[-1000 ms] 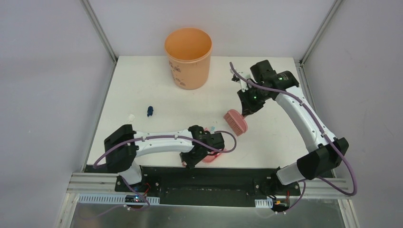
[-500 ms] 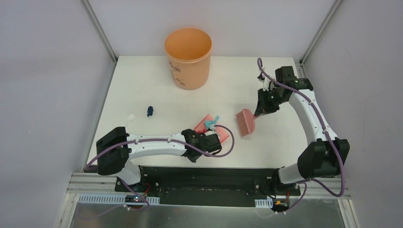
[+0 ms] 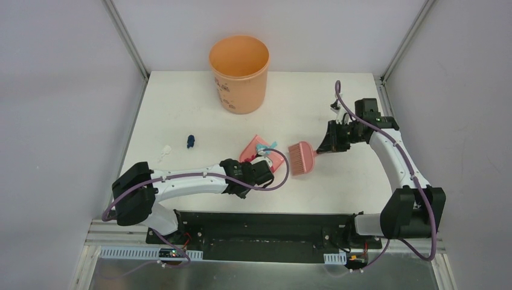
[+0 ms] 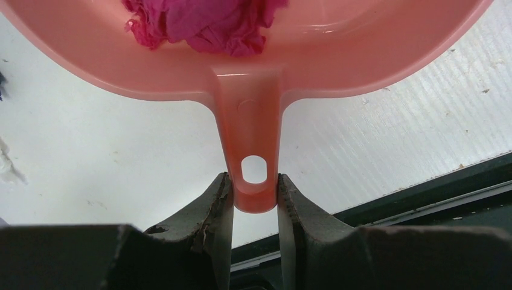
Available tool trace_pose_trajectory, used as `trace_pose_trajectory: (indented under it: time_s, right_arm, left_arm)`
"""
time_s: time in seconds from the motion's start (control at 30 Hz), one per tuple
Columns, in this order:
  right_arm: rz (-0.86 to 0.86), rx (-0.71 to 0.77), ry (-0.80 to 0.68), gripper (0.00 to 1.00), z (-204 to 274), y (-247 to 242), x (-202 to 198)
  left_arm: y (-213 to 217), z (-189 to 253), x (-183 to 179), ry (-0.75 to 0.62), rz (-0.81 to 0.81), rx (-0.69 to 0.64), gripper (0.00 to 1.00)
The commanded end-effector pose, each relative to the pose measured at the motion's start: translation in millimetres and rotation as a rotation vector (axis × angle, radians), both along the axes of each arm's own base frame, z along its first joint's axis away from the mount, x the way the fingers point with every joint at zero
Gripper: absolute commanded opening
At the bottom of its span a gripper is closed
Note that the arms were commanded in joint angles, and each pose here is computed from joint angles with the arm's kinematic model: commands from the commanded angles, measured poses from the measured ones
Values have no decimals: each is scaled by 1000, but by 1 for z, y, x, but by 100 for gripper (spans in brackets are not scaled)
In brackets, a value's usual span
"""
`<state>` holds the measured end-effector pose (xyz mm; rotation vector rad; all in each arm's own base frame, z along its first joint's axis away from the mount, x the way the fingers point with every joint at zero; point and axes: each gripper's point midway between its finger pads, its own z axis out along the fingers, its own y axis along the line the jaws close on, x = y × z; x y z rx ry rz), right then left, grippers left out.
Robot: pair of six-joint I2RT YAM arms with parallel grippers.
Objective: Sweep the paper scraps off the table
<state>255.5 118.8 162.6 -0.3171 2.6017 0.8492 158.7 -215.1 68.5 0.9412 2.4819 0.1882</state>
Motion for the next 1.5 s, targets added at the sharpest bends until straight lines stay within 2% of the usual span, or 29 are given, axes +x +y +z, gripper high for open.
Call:
trace_pose_trajectory:
  time_s: [0.0, 0.1, 0.43, 0.83, 1.2, 1.47]
  right_arm:
    - [42, 132, -74, 0, 19, 17, 2]
    - [64, 175, -65, 0, 17, 21, -3]
    - [86, 275, -62, 0, 6, 25, -16]
    - [105, 298, -74, 0, 6, 24, -19]
    - [109, 301, -54, 0, 2, 24, -20]
    - [112, 295, -47, 0, -1, 23, -20]
  left_arm:
    - [-12, 21, 13, -53, 5, -67, 0]
    - [-9, 24, 22, -67, 18, -84, 0]
    - [-34, 99, 58, -151, 10, -194, 0]
    - [-57, 168, 107, -241, -1, -242, 0]
    - [-51, 206, 137, -147, 70, -341, 0]
    - [-45, 230, 170, -127, 106, -446, 0]
